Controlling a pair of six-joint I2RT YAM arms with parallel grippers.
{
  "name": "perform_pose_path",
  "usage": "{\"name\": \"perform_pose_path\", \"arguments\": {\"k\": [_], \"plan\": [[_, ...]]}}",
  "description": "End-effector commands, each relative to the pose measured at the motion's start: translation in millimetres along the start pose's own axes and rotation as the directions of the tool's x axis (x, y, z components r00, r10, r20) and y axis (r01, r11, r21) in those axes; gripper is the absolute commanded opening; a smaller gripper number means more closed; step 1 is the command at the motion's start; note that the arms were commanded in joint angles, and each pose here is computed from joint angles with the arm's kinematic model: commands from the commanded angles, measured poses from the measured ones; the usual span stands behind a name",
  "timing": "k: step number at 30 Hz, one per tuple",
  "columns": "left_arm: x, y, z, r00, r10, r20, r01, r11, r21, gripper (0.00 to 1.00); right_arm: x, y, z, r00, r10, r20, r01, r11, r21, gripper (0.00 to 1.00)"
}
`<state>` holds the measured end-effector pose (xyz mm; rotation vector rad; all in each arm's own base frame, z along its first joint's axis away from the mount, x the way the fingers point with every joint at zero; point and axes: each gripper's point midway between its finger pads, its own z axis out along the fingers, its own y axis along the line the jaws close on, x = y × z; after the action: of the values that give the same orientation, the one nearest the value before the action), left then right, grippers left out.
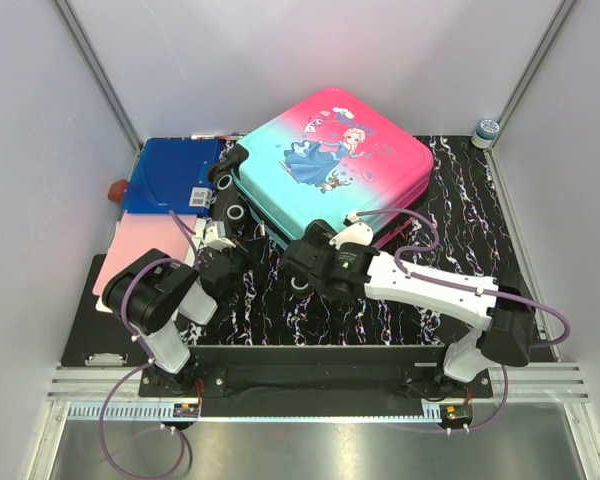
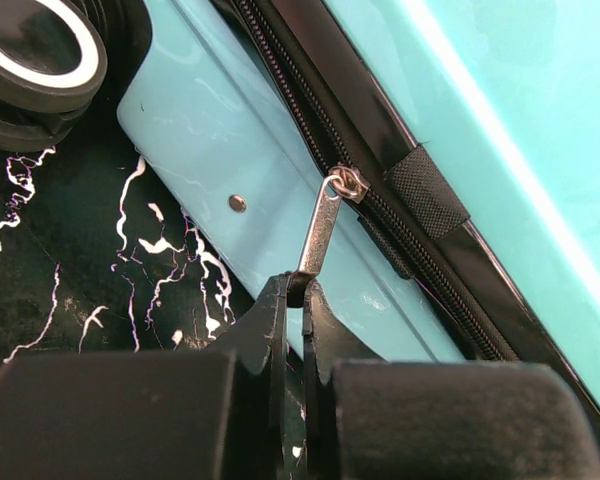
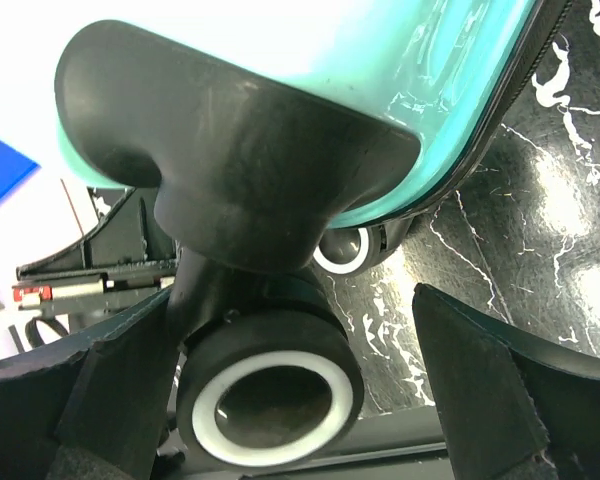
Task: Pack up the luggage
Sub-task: Zip the luggage at the corner of the board.
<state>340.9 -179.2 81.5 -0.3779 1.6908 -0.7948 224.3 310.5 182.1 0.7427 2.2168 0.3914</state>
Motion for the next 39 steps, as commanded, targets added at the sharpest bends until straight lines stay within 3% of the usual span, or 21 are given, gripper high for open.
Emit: {"name": "perform_pose_path", "arguments": {"k": [1,7,10,11,13,14,15,18,26,39], "plan": [[-43.9,-29.0,-7.5,0.982,-0.059,0.182,0.035,0.991,0.131,0.00,-14.4,4.0,0.7,0.995,0.049,0.092,-0.052,0.998,0.031,1.00],[-42.6,-30.5,-9.4,0.982,-0.077,0.173,0.054,0.989,0.138,0.00,-5.7,7.9,12.5,0.994,0.012,0.108,-0.021,0.997,0.074,0.98],[-44.8,-30.6,-10.7,0.981,-0.077,0.179,0.053,0.989,0.138,0.00,-3.6,5.6,17.5,0.993,-0.010,0.122,-0.002,0.995,0.099,0.87],[-44.9,-29.7,-11.3,0.981,-0.076,0.181,0.052,0.990,0.135,0.00,-3.5,4.7,18.4,0.992,-0.013,0.125,0.000,0.995,0.103,0.76],[-44.8,-28.8,-11.9,0.980,-0.076,0.182,0.052,0.990,0.132,0.00,-4.9,-0.6,18.3,0.991,-0.025,0.131,0.009,0.993,0.118,0.63],[-44.4,-27.9,-12.1,0.981,-0.075,0.181,0.052,0.990,0.128,0.00,-5.8,-2.1,18.2,0.990,-0.025,0.135,0.008,0.992,0.123,0.52],[-44.6,-26.9,-11.9,0.980,-0.074,0.182,0.052,0.991,0.125,0.00,-8.0,-6.1,17.2,0.990,-0.027,0.142,0.008,0.991,0.132,0.29],[-42.8,-23.4,-11.6,0.981,-0.073,0.180,0.054,0.992,0.113,0.00,-16.4,-23.1,13.6,0.985,-0.046,0.166,0.015,0.982,0.187,0.00],[-45.1,-6.3,-8.0,0.980,-0.070,0.185,0.058,0.996,0.070,0.00,-59.1,-87.1,-11.5,0.951,-0.125,0.283,0.019,0.937,0.349,0.00],[-63.0,1.6,-0.7,0.974,-0.028,0.225,0.015,0.998,0.060,0.00,-117.7,-142.5,-38.0,0.922,-0.114,0.370,-0.005,0.952,0.305,0.00]]}}
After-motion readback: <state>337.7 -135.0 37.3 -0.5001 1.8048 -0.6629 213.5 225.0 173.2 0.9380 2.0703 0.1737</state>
